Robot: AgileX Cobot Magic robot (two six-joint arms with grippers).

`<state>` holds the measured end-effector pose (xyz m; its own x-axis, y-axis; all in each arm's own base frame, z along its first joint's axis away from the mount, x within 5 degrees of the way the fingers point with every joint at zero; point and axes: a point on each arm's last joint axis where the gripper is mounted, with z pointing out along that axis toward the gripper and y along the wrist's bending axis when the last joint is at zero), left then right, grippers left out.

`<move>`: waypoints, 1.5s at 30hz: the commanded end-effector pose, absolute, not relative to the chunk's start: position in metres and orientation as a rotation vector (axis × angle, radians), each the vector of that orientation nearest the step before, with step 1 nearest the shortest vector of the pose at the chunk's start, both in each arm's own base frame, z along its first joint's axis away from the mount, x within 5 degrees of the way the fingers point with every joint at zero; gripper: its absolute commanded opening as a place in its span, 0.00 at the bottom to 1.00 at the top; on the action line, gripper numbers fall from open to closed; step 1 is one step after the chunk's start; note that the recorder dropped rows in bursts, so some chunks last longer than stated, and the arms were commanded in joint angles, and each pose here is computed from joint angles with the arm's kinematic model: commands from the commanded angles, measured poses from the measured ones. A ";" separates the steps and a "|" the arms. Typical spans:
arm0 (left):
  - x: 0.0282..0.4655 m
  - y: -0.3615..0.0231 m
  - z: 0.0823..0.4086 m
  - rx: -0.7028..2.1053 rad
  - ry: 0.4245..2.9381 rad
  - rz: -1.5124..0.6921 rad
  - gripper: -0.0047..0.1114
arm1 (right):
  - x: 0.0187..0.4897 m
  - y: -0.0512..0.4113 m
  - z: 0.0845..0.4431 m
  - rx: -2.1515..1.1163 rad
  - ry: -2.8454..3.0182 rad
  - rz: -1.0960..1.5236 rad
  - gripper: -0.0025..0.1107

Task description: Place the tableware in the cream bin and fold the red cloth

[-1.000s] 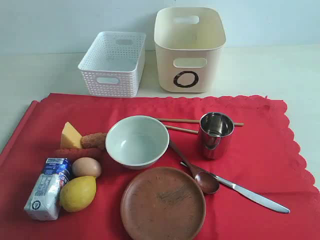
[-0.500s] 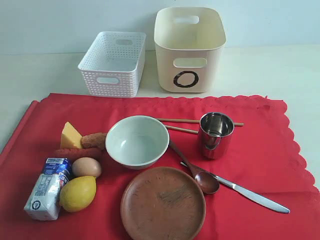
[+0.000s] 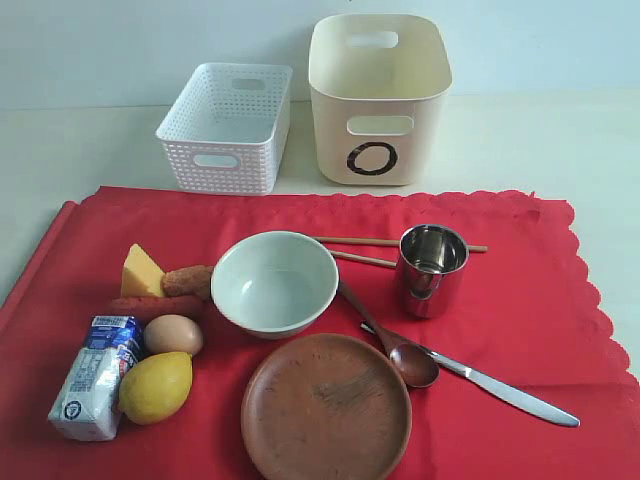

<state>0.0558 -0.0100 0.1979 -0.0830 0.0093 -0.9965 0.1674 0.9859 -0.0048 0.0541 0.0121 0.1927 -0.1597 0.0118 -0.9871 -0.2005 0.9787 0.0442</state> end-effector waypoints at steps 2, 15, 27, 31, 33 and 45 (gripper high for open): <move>0.053 -0.006 0.227 -0.004 1.329 -0.229 0.06 | 0.054 0.012 0.192 -0.143 1.716 0.188 0.02; 0.032 0.002 0.268 -0.247 0.797 -0.650 0.06 | 0.054 0.012 0.192 -0.143 1.716 0.188 0.02; 0.093 -0.018 0.295 -0.096 1.227 -0.467 0.06 | 0.054 0.012 0.192 -0.143 1.716 0.188 0.02; 0.127 -0.027 0.283 -0.042 1.407 -0.435 0.06 | 0.054 0.012 0.192 -0.143 1.716 0.188 0.02; 0.144 -0.031 0.274 -0.003 1.505 -0.409 0.06 | 0.054 0.012 0.192 -0.143 1.716 0.188 0.02; 0.215 -0.046 0.206 0.071 1.928 -0.358 0.06 | 0.054 0.012 0.192 -0.143 1.716 0.188 0.02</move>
